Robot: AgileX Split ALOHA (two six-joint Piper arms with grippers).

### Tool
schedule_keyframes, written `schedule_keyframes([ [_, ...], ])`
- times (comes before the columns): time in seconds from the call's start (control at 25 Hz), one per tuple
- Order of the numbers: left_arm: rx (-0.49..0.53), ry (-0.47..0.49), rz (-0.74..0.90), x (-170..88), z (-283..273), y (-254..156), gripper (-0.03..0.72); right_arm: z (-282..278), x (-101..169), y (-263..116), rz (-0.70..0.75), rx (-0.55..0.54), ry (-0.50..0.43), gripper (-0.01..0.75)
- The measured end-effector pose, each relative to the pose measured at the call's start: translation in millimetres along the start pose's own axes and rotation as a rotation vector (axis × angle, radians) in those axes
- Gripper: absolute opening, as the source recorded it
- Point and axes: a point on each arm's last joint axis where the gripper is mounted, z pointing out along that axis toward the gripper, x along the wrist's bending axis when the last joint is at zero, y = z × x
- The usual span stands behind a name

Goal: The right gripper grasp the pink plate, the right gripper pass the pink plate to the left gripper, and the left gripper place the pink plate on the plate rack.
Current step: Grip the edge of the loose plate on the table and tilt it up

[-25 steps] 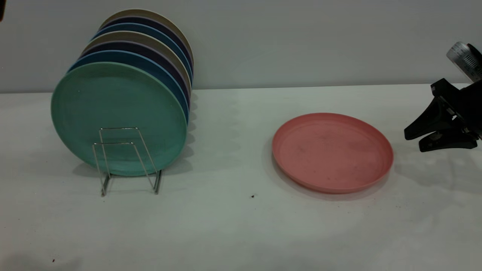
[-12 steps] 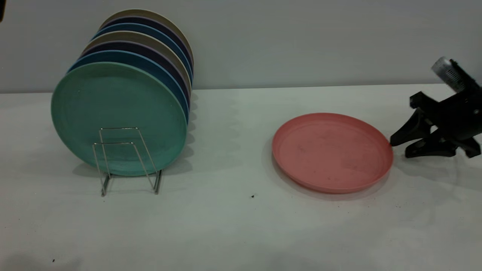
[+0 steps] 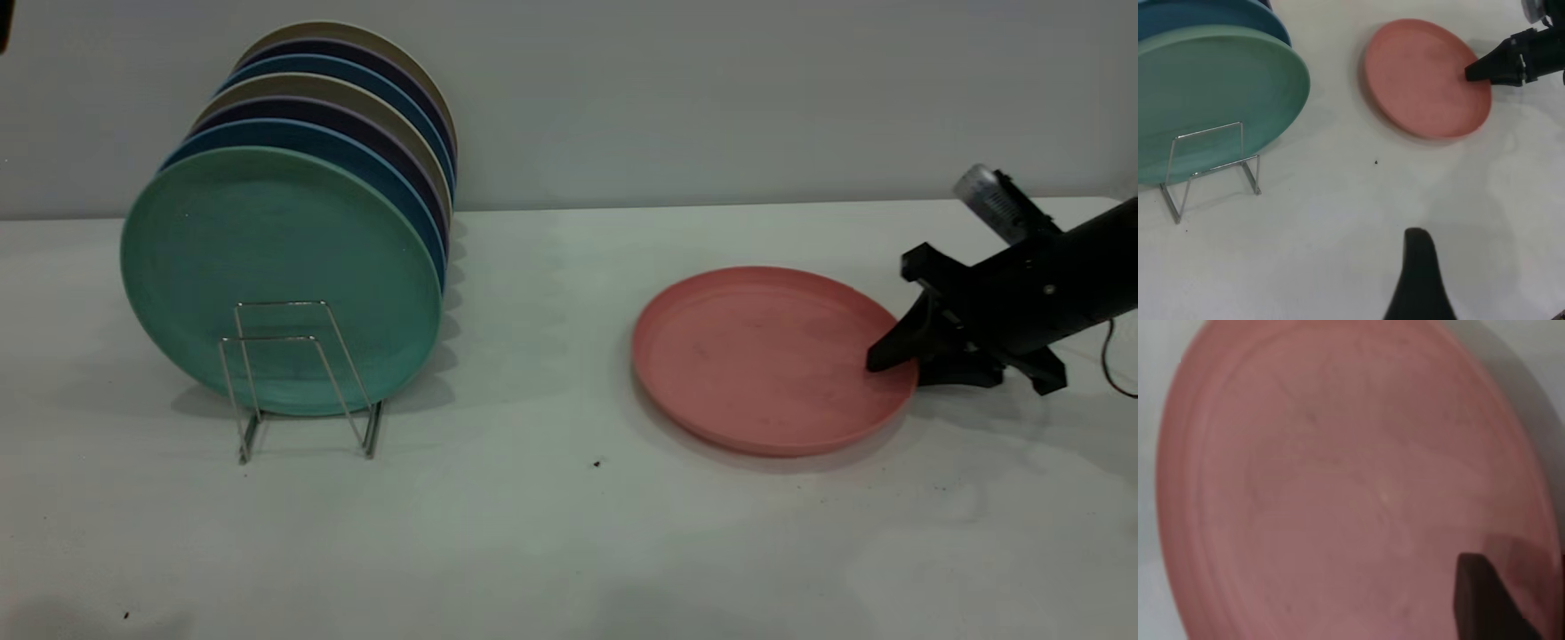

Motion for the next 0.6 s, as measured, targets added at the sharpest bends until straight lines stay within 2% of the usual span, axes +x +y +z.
schedule_keyframes([
  [0.2, 0.003, -0.002, 0.000, -0.2, 0.0, -0.3, 0.582, 4.3, 4.2, -2.3, -0.011, 0.005, -0.007, 0.030],
  [0.36, 0.003, -0.006, -0.006, -0.5, 0.0, -0.3, 0.582, 4.0, 5.3, -5.9, -0.048, 0.044, 0.008, 0.019],
  [0.48, 0.012, -0.030, -0.048, -2.4, 0.7, -0.8, 0.582, -1.5, 10.0, -9.3, -0.134, 0.107, 0.028, 0.019],
  [0.6, 0.066, -0.056, -0.069, -0.8, 7.5, -2.8, 0.582, -17.3, 19.7, -5.9, -0.248, 0.139, 0.047, 0.019],
])
